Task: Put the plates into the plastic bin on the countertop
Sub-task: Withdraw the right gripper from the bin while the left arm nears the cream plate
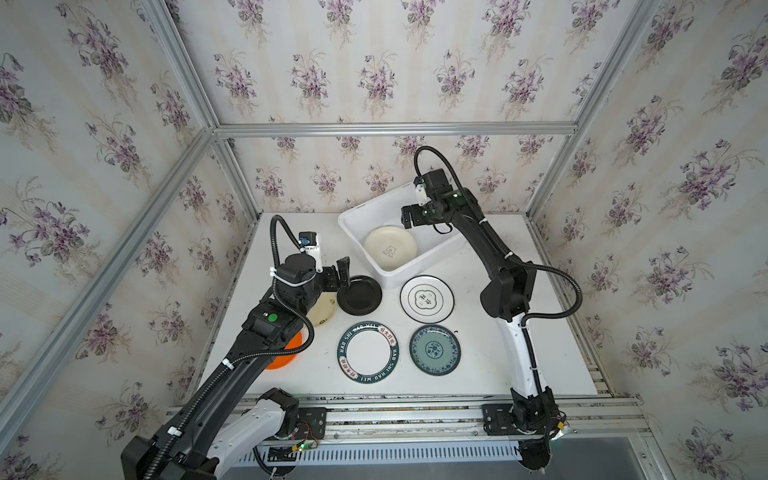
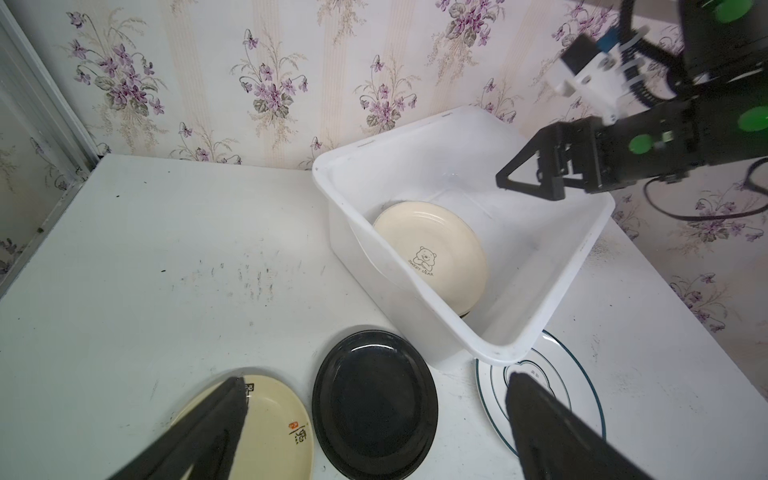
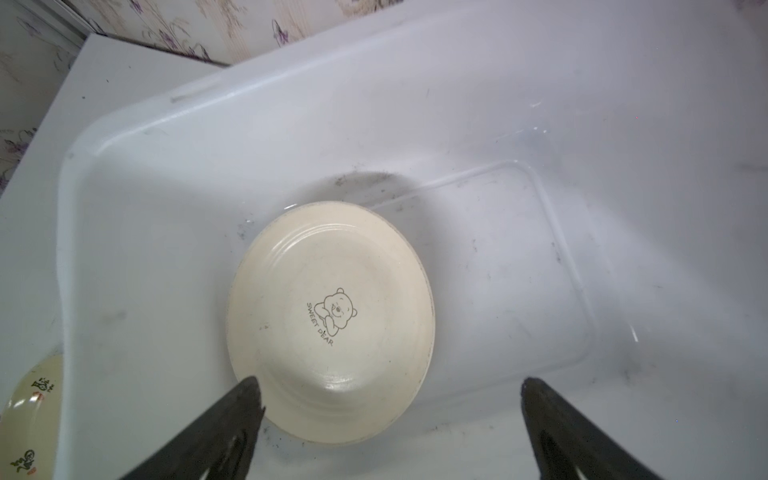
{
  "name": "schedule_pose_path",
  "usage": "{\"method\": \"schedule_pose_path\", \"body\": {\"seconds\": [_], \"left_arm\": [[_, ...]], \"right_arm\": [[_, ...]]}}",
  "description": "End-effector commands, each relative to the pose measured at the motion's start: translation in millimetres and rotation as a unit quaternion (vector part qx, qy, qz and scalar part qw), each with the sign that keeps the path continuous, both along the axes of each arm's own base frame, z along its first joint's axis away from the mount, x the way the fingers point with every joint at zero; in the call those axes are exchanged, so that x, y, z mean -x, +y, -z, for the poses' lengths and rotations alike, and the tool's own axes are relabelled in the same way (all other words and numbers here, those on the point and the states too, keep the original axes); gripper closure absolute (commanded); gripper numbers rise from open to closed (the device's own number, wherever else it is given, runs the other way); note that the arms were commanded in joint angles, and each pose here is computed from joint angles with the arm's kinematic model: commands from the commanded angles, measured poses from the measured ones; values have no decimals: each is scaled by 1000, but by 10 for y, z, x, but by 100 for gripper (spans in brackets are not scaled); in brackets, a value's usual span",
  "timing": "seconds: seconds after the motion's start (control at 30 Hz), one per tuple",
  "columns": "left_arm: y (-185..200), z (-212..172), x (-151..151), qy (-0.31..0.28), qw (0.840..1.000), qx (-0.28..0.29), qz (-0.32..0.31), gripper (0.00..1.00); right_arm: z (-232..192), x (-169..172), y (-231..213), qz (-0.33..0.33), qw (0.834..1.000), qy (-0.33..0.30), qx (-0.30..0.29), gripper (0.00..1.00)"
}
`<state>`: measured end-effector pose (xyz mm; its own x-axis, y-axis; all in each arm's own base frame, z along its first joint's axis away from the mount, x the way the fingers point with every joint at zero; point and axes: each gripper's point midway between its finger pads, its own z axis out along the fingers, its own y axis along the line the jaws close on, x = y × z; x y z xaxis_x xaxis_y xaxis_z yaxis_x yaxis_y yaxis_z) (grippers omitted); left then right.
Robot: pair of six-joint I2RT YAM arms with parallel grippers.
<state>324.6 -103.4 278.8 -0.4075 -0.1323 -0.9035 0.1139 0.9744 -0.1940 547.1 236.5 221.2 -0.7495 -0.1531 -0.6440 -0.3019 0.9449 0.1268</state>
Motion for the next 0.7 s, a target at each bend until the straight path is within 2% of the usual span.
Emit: {"method": "schedule_pose_path", "body": {"seconds": [0.0,0.1,0.2,0.3,0.4,0.47,0.67], "left_arm": [[60,-25,19,-5,1000,7,-16,1],[152,8,94,0,999,13,-37,1],[232,69,199,13,999,11,-49,1],[297,176,303,28,998,15,-59,1],[318,283,416,52,997,24,-56,1],[293,328,495,69,996,33,-45,1],[172,514,686,118,991,65,-12,1]], "right_arm": [[-371,37,-119,30,999,-38,8,1],[-595,198,-206,50,997,-49,22,0],[-728,399,-200,53,997,-51,4,0],[-772,602,-204,69,995,-51,-50,0],[-905,828,-230,80,987,-76,-115,0],[-885,973,-277,88,983,-81,-136,0],[-750,1366,-560,103,987,-71,-101,1]]}}
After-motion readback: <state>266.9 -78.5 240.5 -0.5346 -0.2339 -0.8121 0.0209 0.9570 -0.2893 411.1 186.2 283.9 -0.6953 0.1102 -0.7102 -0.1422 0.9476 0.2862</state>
